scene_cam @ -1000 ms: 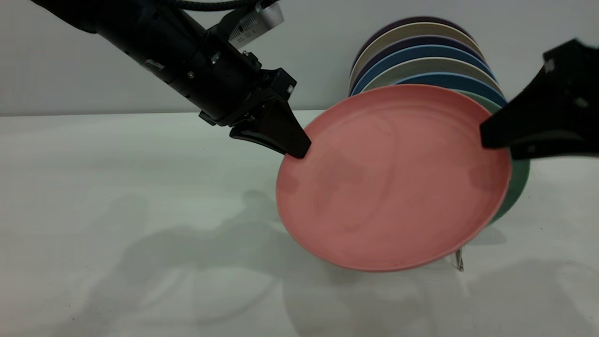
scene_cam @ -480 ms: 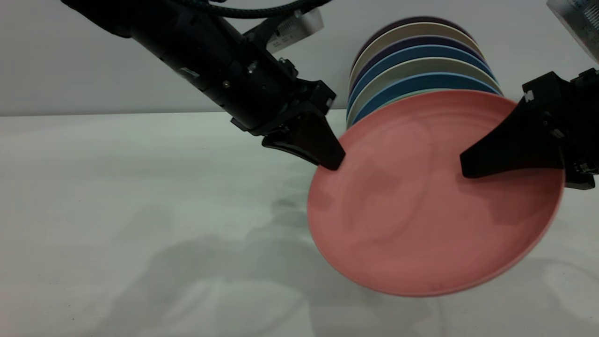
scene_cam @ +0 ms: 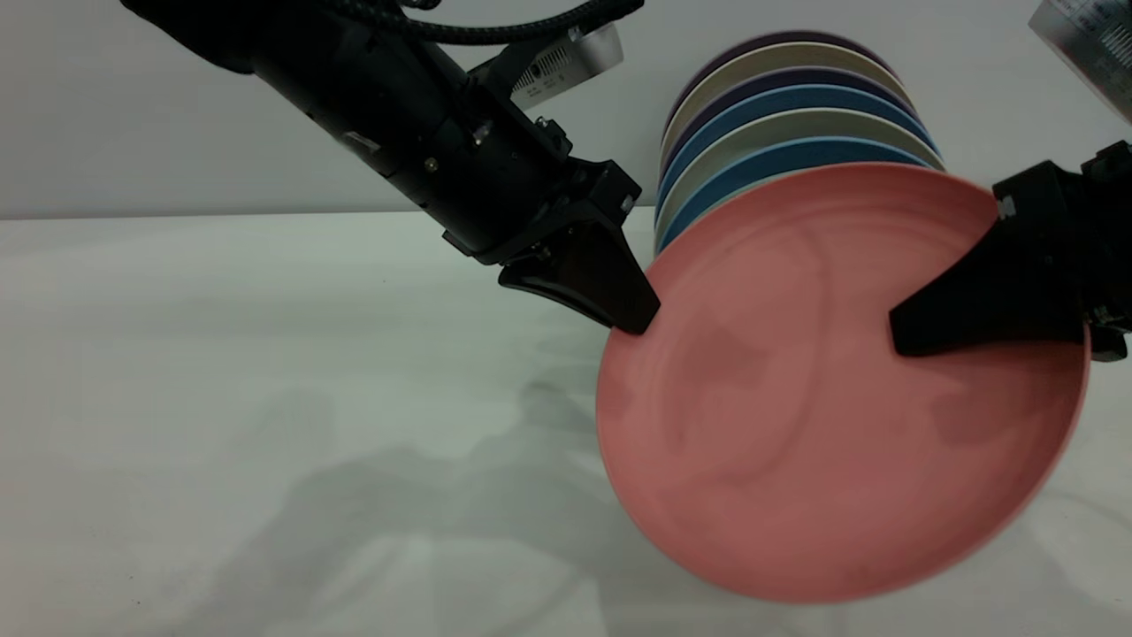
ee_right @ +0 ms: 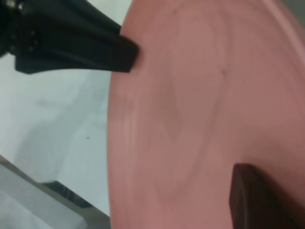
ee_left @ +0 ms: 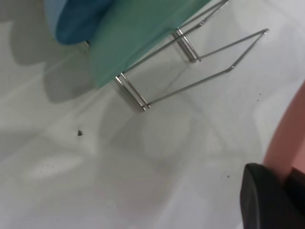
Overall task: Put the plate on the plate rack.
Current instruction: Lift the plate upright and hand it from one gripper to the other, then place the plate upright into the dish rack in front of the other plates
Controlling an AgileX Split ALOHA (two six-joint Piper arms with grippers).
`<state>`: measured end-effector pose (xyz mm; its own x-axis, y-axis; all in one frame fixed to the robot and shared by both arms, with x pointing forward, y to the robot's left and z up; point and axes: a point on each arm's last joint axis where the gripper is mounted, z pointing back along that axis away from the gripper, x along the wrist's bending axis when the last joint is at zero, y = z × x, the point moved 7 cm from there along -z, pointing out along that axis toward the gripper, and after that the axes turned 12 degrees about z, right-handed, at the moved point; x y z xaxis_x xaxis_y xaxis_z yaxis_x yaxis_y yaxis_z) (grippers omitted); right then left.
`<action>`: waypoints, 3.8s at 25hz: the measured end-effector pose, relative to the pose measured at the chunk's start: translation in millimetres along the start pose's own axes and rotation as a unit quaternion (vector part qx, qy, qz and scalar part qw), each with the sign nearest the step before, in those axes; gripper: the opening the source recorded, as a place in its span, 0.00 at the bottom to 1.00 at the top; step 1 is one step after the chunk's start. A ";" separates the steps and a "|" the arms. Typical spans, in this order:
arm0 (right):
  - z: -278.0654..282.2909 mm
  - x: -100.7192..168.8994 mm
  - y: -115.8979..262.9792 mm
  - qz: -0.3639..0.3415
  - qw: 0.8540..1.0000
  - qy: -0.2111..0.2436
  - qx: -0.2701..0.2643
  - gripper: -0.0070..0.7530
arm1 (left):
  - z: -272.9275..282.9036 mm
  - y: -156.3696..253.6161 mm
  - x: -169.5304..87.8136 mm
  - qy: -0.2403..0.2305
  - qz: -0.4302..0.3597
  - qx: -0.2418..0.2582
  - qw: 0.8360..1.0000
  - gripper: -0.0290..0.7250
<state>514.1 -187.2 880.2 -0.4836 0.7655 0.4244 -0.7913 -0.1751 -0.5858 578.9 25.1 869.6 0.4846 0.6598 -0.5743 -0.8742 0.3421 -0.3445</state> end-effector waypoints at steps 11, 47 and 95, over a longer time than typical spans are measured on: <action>19.5 3.5 -1.5 0.113 0.993 0.032 0.011 0.17 | 48.6 -15.6 -18.8 -0.019 -0.030 -0.038 0.999 0.58; 45.0 65.0 -101.1 0.652 0.739 0.165 0.044 0.17 | 126.6 -28.1 35.9 -0.050 0.027 -0.097 0.994 0.61; -10.8 35.2 -104.3 0.664 0.727 0.152 0.089 0.16 | 126.9 -27.9 35.2 -0.049 0.026 -0.097 0.994 0.61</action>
<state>583.6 -135.4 948.7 -0.7822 -0.0541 -0.6207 0.2477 -0.9411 -0.2301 616.4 123.7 953.2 0.4246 0.7391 -0.5229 -0.8714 0.1768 -0.4577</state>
